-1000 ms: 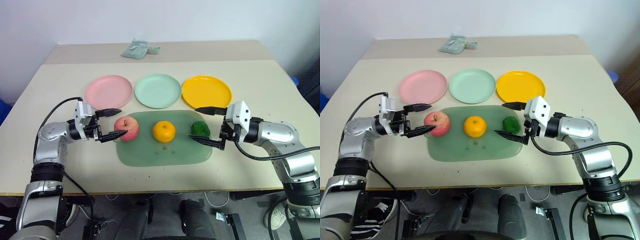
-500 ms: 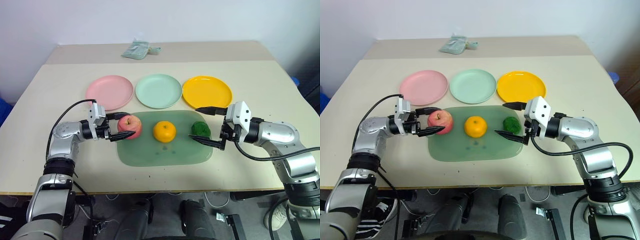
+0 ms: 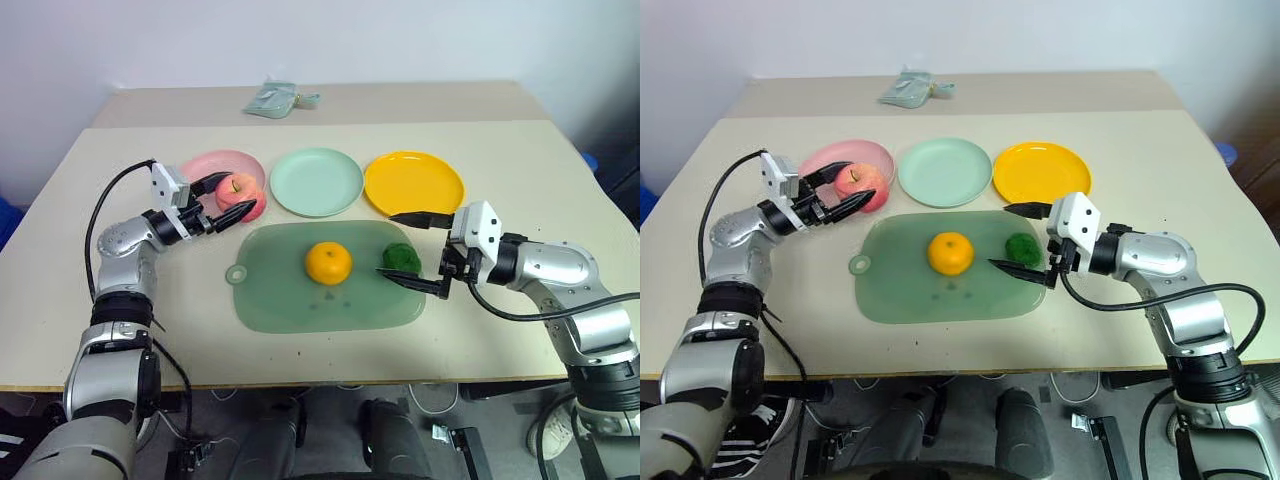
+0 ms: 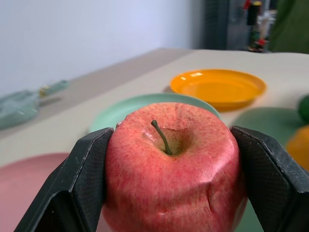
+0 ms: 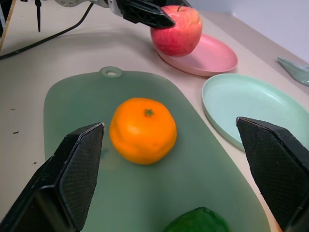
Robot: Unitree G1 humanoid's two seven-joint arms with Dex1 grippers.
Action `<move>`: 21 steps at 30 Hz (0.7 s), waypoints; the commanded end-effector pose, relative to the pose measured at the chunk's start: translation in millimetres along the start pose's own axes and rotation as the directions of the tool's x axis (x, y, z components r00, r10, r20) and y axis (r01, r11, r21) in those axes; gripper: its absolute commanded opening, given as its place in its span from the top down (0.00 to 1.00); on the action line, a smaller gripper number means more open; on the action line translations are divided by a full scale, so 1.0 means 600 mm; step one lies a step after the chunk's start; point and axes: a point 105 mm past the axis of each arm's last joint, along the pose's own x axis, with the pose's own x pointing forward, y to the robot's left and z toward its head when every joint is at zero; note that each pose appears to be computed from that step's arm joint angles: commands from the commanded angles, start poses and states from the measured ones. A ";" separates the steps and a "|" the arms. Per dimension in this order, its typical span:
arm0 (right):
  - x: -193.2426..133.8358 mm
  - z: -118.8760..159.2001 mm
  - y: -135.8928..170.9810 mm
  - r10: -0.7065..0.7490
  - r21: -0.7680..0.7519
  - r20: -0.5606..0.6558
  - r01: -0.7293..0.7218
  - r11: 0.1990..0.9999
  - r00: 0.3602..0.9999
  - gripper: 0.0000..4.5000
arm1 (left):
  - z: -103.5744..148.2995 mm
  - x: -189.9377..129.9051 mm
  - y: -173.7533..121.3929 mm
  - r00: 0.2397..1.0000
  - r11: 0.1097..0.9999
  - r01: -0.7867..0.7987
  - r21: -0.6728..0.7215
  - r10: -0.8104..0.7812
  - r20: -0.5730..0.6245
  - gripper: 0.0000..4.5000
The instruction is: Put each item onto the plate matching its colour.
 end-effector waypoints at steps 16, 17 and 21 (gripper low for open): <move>0.038 0.044 -0.032 -0.152 -0.052 0.132 0.160 0.986 0.980 0.00 | -0.011 0.012 0.124 0.801 0.801 -0.597 -0.044 0.592 -0.082 0.26; 0.037 0.043 -0.031 -0.151 -0.057 0.127 0.159 0.986 0.980 0.00 | -0.013 0.013 0.125 0.794 0.794 -0.606 -0.047 0.601 -0.087 0.26; 0.033 0.041 -0.033 -0.156 -0.063 0.117 0.164 0.984 0.981 0.00 | -0.014 0.017 0.128 0.774 0.775 -0.631 -0.032 0.625 -0.101 0.26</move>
